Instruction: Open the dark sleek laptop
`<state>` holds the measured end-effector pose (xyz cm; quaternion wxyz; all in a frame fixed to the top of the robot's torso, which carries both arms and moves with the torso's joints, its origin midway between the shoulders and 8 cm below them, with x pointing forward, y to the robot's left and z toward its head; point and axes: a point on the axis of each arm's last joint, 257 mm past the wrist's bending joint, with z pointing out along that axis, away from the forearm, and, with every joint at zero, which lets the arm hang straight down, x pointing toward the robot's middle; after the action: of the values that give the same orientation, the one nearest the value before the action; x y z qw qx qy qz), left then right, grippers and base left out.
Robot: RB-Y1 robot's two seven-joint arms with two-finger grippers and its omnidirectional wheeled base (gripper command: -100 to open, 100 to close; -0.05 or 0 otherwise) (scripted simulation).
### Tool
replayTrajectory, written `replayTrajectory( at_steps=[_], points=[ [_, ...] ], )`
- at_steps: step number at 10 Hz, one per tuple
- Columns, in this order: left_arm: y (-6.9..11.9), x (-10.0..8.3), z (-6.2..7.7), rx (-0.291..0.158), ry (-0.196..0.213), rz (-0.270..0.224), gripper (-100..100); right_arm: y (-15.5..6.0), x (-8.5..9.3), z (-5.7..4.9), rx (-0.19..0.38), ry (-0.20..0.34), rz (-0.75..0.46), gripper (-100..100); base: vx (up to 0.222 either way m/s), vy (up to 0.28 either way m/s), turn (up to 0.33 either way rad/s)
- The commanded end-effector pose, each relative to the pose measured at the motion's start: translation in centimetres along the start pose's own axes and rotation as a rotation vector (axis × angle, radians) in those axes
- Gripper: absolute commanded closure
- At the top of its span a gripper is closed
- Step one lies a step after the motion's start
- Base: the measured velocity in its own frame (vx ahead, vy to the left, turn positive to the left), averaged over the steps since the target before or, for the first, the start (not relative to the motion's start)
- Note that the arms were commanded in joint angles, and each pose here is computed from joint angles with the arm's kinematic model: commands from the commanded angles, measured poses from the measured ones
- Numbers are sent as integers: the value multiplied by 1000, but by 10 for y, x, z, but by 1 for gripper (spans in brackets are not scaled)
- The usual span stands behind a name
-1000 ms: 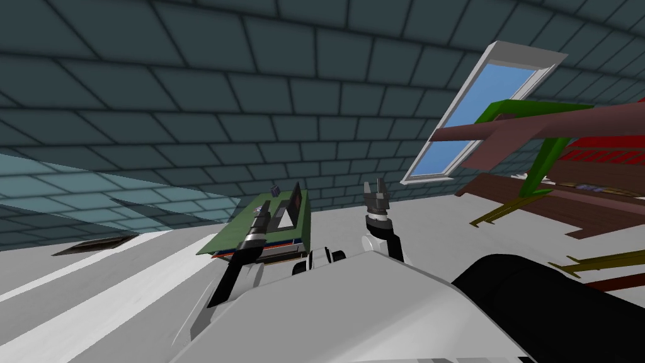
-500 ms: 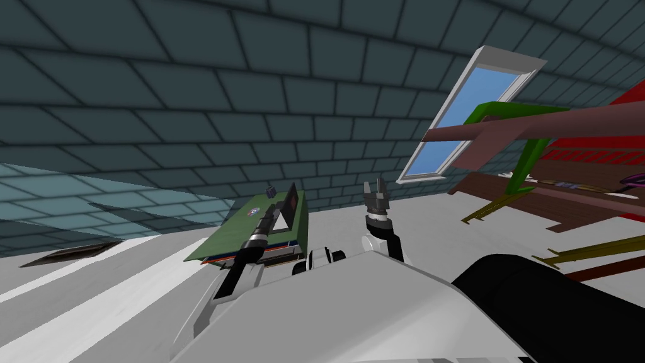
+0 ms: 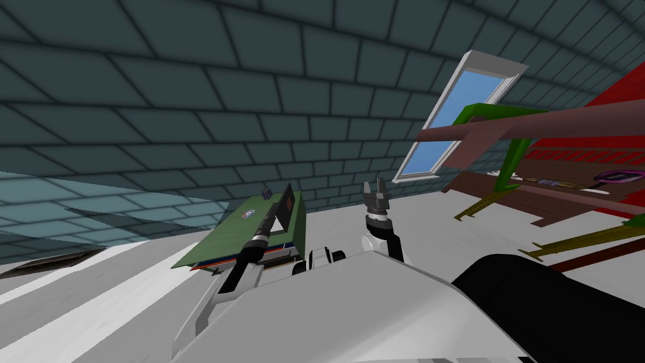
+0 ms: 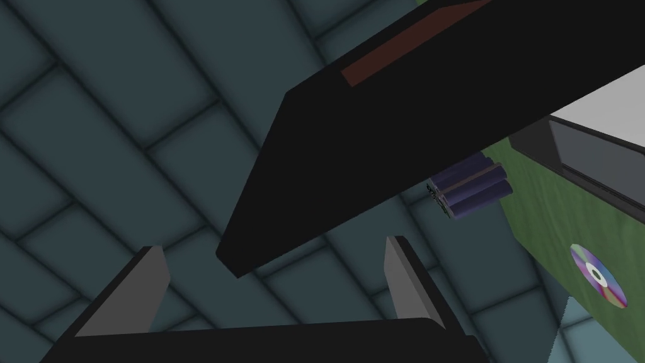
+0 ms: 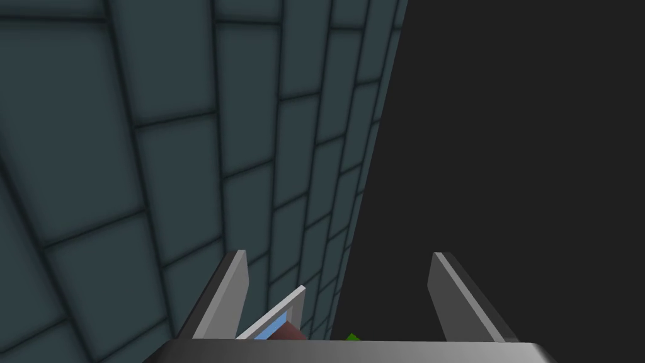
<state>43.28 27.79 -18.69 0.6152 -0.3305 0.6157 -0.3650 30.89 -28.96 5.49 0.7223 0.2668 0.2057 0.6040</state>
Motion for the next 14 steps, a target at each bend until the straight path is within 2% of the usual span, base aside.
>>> replayTrajectory(
  at_steps=[1, 9, 10, 11, 14],
  points=[
    [5, -5, 9, -11, -6, 3, -100, 0, 0, 0, 0, 0, 0, 0, -22, -9, -75],
    [14, -30, 47, -32, -42, 4, -100, 0, 0, 0, 0, 0, 0, 0, -35, -9, -54],
    [13, -29, 44, -29, -39, 5, -100, 0, 0, 0, 0, 0, 0, 0, -14, -5, -12],
    [11, -20, 33, -24, -28, 5, 100, 0, 0, 0, 0, 0, 0, 0, 32, 14, 112],
    [8, -11, 19, -16, -14, 5, 100, 0, 0, 0, 0, 0, 0, 0, 50, 13, 61]
  ],
)
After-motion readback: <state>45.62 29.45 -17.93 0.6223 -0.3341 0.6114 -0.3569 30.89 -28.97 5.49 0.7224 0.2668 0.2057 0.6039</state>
